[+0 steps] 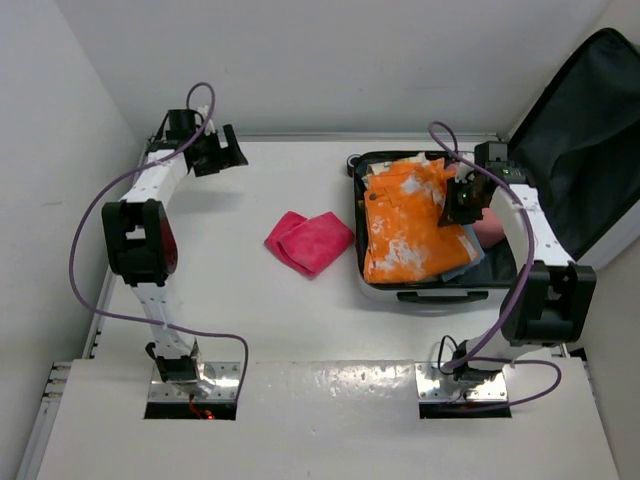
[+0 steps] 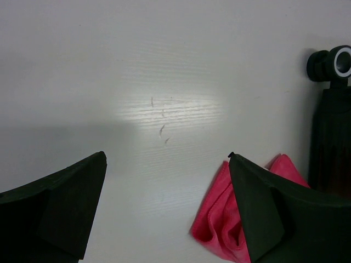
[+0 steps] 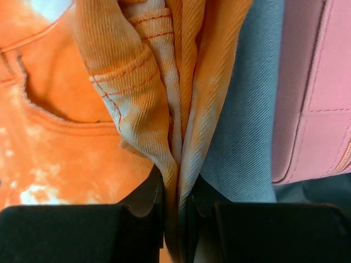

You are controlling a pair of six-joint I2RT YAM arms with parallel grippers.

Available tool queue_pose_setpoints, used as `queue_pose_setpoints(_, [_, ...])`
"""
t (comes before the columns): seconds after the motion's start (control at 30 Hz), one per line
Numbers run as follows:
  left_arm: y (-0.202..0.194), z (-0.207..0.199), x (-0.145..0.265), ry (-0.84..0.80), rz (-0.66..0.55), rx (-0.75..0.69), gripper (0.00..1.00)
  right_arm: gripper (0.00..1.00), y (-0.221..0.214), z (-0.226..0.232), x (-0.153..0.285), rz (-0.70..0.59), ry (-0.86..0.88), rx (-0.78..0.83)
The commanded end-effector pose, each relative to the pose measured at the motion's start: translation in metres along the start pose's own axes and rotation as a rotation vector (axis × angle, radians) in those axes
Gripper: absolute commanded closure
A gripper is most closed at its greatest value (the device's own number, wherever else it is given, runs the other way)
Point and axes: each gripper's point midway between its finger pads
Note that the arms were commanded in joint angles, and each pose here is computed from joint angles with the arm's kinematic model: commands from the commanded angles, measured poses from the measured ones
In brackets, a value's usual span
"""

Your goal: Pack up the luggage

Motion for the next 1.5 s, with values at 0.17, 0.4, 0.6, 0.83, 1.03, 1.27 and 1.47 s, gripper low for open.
queue_pose_setpoints(0.17, [0.014, -0.020, 0.005, 0.103, -0.072, -0.155, 0.00, 0.71, -0.004, -0.025, -0.004, 0.068, -0.176, 0.056])
queue_pose_setpoints(0.4, [0.022, -0.020, 0.010, 0.122, -0.095, -0.149, 0.00, 0.33, 0.088, 0.013, 0.080, -0.189, -0.021, 0.119])
queue_pose_setpoints(0.6, [0.026, -0.027, 0.017, 0.113, -0.109, -0.197, 0.03, 0.54, 0.107, 0.069, 0.118, -0.329, 0.152, 0.328])
queue_pose_setpoints(0.83, [0.022, -0.046, 0.028, 0.043, -0.106, -0.302, 0.08, 0.88, 0.029, 0.104, 0.038, 0.004, 0.302, 0.462])
queue_pose_setpoints(1.03, [-0.009, -0.083, 0.040, -0.077, -0.067, -0.463, 0.06, 0.87, -0.028, 0.069, -0.073, 0.217, 0.142, 0.528])
queue_pose_setpoints(1.27, [-0.102, -0.127, 0.067, -0.328, 0.035, -0.849, 0.03, 0.73, -0.062, 0.046, -0.115, 0.374, 0.091, 0.471])
queue_pose_setpoints(1.47, [-0.173, -0.158, 0.075, -0.487, 0.046, -1.148, 0.02, 0.40, 0.039, 0.099, -0.034, 0.068, 0.280, 0.295])
Point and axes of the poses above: each gripper's point midway between its finger pads, its own x axis back along the fingers, its own z axis along the line the jaws close on, y = z × x, and after that the axes turned 3 degrees about -x, right-handed
